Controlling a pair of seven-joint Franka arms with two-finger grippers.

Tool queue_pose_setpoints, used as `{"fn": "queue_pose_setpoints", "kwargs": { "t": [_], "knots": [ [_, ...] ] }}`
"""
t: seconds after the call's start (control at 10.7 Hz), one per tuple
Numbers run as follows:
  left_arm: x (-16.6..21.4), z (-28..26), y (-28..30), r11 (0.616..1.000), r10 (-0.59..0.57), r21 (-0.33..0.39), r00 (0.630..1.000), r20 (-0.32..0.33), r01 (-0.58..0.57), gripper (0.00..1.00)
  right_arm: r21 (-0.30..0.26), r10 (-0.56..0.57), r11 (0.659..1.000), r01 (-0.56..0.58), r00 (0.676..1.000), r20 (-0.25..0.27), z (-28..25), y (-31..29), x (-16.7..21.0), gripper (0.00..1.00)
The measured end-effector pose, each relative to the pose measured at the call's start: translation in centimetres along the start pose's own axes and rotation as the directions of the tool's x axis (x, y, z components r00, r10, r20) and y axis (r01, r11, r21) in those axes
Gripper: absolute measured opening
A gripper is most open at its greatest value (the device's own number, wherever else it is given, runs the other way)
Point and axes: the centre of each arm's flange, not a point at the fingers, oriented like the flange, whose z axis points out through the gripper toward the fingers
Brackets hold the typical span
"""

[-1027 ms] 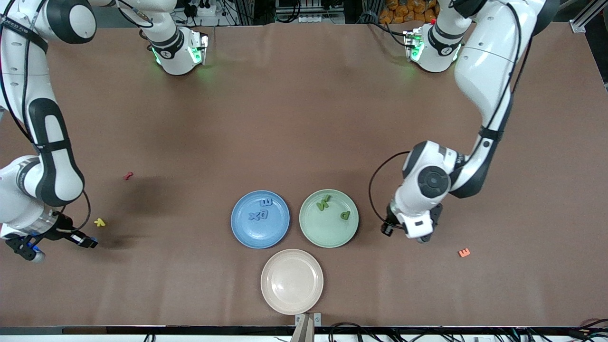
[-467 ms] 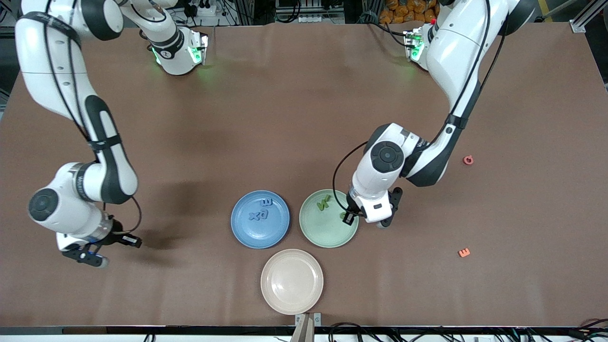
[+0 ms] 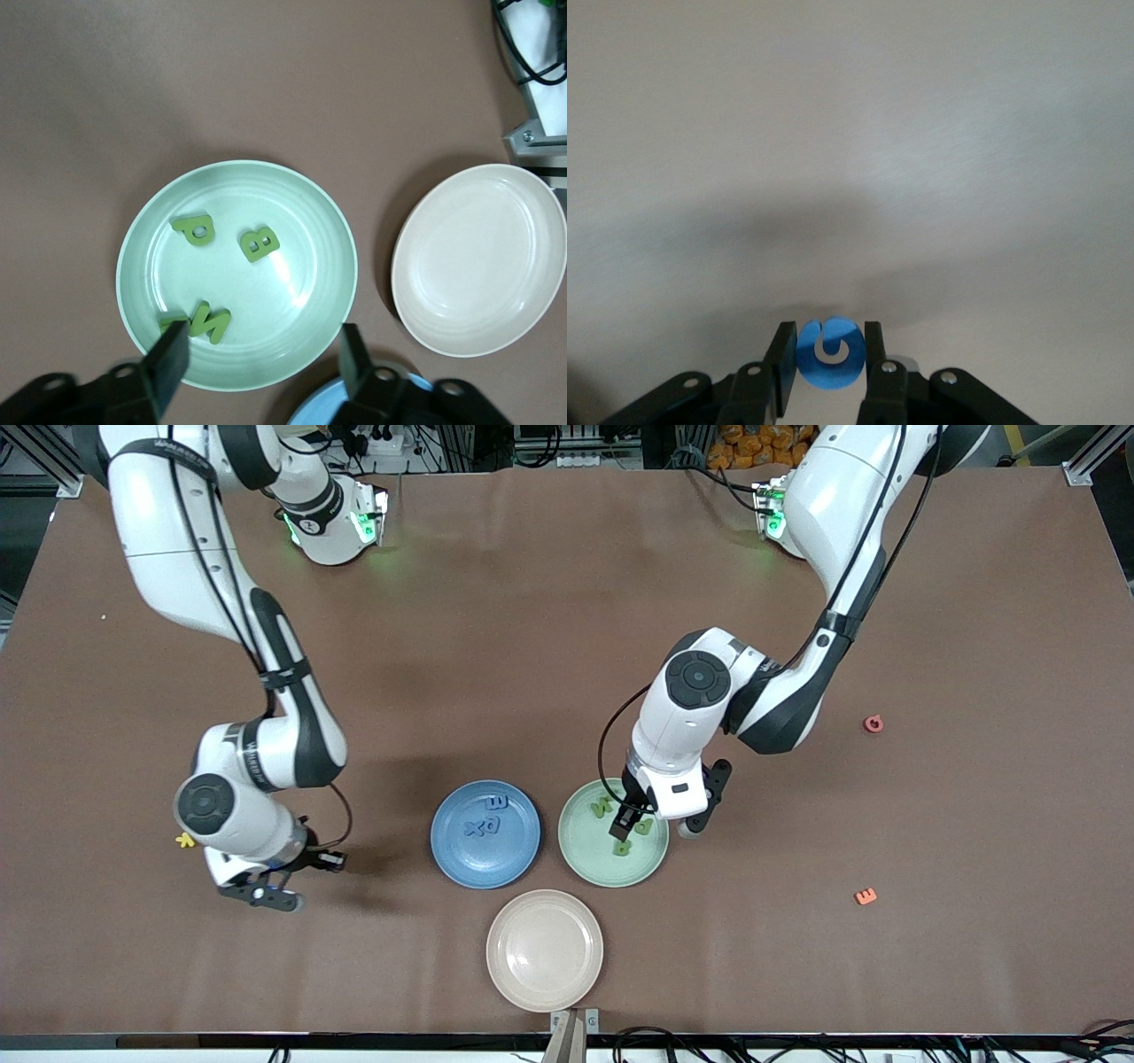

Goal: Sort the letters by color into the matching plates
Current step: 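Carry the green B to the green plate while the right gripper carries G, then open both grippers to drop the letters onto their plates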

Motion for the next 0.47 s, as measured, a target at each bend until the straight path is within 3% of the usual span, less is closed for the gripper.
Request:
{"fn": "queue_pose_setpoints", "kwargs": {
  "t": [0.19,0.47],
  "knots": [
    [2.2,0.2,-0.1,1.000,-0.020,0.006,0.999,-0.030,0.020,1.00,0.003,-0.001,1.000,0.000,1.000,0.006,-0.3,-5.1,-2.4,0.35],
    [11.1,1.8,-1.4,0.995,-0.091,0.042,0.992,-0.090,0.095,1.00,0.016,0.026,1.000,-0.027,1.000,0.003,-1.0,-11.6,-5.9,0.35]
  ]
}}
